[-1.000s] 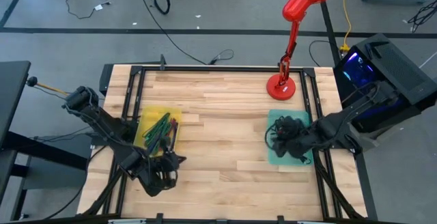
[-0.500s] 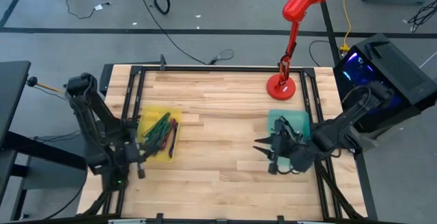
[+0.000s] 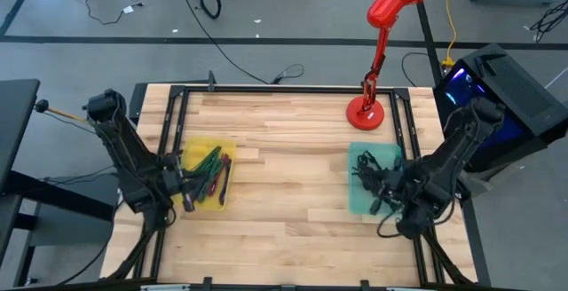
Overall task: Pick & Place USB Port
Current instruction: Return to Home Position
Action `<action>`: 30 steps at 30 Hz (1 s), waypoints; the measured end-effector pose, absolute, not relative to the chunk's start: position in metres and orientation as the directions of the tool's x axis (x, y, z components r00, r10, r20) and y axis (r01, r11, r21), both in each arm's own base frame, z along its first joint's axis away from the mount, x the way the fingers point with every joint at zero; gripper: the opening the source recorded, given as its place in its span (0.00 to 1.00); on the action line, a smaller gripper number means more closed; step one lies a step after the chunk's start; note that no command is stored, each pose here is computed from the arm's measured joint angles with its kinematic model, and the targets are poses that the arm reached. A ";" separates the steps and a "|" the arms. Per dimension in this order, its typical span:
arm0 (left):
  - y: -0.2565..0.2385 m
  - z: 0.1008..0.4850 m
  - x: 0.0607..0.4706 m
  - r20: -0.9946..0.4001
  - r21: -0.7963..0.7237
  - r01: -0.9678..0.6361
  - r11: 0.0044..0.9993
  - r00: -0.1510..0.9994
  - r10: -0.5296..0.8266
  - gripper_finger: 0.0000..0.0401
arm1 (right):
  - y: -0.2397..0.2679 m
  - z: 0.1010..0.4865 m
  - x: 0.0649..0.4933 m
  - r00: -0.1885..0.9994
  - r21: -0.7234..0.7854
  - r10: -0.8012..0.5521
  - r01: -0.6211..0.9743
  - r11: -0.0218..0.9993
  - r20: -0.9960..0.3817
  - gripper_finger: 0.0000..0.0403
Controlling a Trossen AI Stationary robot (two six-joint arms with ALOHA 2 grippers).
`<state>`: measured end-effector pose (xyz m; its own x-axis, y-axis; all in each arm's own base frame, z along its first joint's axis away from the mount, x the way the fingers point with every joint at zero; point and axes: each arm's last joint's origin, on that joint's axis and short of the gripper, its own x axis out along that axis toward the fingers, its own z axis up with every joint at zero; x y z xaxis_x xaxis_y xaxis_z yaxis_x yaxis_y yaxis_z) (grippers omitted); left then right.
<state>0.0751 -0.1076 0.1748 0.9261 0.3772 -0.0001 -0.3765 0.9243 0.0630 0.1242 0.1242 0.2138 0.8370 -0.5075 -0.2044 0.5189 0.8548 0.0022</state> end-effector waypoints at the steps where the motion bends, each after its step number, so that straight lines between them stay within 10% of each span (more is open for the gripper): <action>1: -0.103 0.171 0.075 0.000 0.046 -0.389 0.920 0.921 0.389 0.04 | 0.123 0.209 0.119 0.846 0.036 -0.492 0.509 0.860 -0.202 0.18; 9: -0.063 0.159 0.081 0.002 -0.046 -0.584 0.810 0.811 0.585 0.04 | 0.120 0.210 0.083 0.919 0.108 -0.395 0.393 0.913 -0.003 0.11; 30: 0.003 0.155 0.085 0.000 -0.115 -0.945 0.307 0.309 0.951 0.01 | 0.046 0.183 0.051 0.923 0.179 -0.385 0.379 0.908 0.001 0.01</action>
